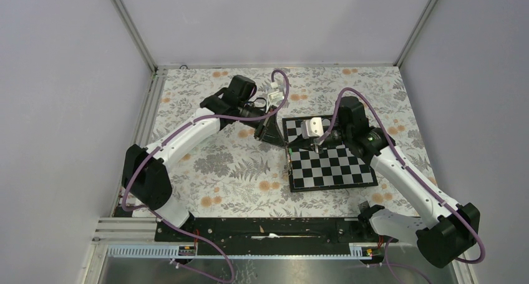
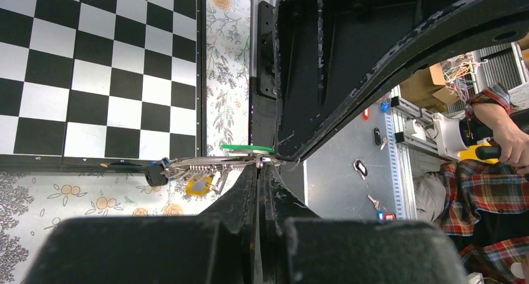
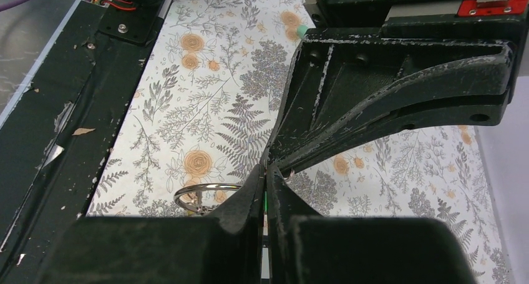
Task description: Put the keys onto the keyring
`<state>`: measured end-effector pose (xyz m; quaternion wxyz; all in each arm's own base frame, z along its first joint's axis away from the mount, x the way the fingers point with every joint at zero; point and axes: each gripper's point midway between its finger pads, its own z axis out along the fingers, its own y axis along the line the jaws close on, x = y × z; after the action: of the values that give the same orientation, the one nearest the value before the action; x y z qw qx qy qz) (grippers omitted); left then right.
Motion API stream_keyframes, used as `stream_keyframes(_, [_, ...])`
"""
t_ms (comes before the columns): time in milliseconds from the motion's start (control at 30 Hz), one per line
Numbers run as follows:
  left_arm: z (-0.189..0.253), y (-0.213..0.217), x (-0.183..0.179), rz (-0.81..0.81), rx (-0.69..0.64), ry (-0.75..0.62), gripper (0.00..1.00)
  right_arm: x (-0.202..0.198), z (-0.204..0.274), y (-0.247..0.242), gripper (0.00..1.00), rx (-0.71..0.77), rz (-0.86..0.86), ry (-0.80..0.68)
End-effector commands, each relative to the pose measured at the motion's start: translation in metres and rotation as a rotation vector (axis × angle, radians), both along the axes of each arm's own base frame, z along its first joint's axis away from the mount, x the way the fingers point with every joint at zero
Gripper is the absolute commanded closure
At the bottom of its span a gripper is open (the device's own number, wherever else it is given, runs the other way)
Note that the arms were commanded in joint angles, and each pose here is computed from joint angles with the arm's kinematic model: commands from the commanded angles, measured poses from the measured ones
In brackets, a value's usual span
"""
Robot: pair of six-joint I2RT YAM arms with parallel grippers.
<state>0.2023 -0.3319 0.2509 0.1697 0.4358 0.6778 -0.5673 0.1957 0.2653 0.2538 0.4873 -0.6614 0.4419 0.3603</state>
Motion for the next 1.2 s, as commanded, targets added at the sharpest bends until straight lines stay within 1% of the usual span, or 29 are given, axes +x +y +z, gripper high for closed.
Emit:
stream_keyframes(0, [0.011,-0.004,-0.001,-0.025,-0.052,-0.036,1.0,0.0,0.012,0.004,1.0,0.029,0.007,-0.043])
stream_keyframes(233, [0.015,0.003,-0.005,-0.025,-0.066,-0.086,1.0,0.01,0.006,-0.009,1.0,-0.043,-0.062,-0.137])
stream_keyframes(367, [0.021,0.009,-0.005,-0.023,-0.076,-0.124,1.0,0.008,0.005,-0.015,1.0,-0.064,-0.074,-0.157])
stream_keyframes(567, [0.022,0.008,-0.006,-0.032,-0.079,-0.102,1.0,0.001,0.006,-0.009,1.0,-0.036,-0.031,-0.111])
stream_keyframes(900, [0.022,0.003,-0.005,-0.038,-0.094,-0.04,1.0,-0.001,0.0,-0.002,1.0,-0.012,-0.008,-0.054])
stream_keyframes(1167, [0.022,0.002,-0.004,-0.042,-0.1,-0.042,1.0,-0.002,-0.002,0.0,1.0,-0.006,-0.001,-0.036])
